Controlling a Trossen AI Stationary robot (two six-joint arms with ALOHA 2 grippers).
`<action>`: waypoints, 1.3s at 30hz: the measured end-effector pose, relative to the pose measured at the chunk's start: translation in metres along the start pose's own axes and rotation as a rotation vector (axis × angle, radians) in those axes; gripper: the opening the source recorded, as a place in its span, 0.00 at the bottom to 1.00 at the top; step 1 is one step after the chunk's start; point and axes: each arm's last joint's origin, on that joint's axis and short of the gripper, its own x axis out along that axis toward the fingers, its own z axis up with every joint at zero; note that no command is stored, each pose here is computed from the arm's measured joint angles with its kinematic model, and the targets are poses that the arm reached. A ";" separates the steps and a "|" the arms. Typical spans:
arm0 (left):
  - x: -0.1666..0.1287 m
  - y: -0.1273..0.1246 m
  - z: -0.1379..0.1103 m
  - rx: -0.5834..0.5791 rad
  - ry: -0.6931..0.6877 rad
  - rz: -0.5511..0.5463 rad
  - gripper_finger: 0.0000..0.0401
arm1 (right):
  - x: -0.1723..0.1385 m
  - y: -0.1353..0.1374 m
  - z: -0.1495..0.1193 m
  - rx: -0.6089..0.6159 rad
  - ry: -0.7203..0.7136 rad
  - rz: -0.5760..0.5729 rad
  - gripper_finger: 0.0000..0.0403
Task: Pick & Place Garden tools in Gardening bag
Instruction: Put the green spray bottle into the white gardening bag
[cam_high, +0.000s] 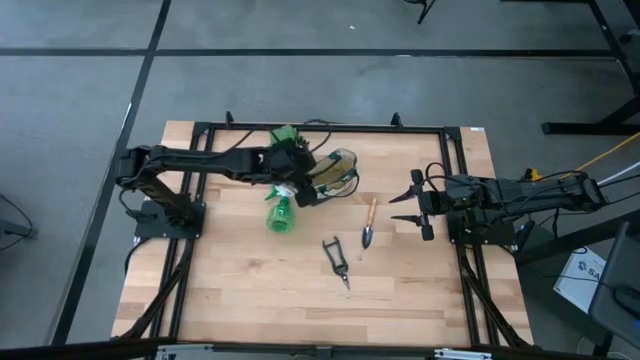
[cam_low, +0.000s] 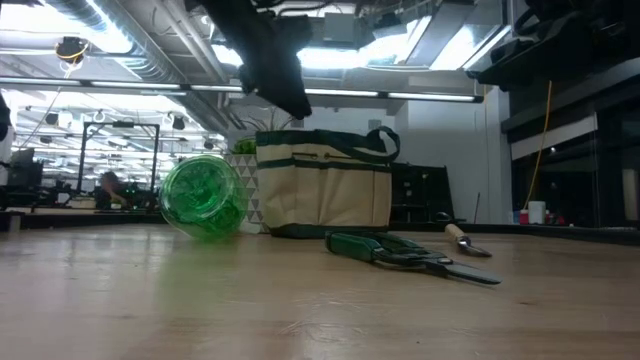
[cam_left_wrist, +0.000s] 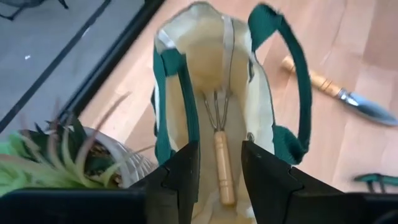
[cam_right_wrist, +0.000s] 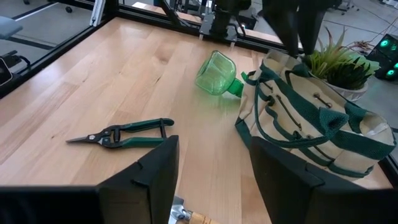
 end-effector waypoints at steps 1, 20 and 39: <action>-0.003 0.000 0.001 -0.002 -0.009 -0.003 0.29 | 0.000 0.000 0.000 0.000 0.000 0.000 0.50; -0.053 -0.012 -0.041 0.300 0.234 -0.179 0.26 | 0.000 0.000 0.000 0.000 0.000 0.000 0.50; -0.016 0.013 -0.148 0.062 0.011 0.063 0.18 | 0.000 0.000 0.000 0.000 0.000 0.000 0.50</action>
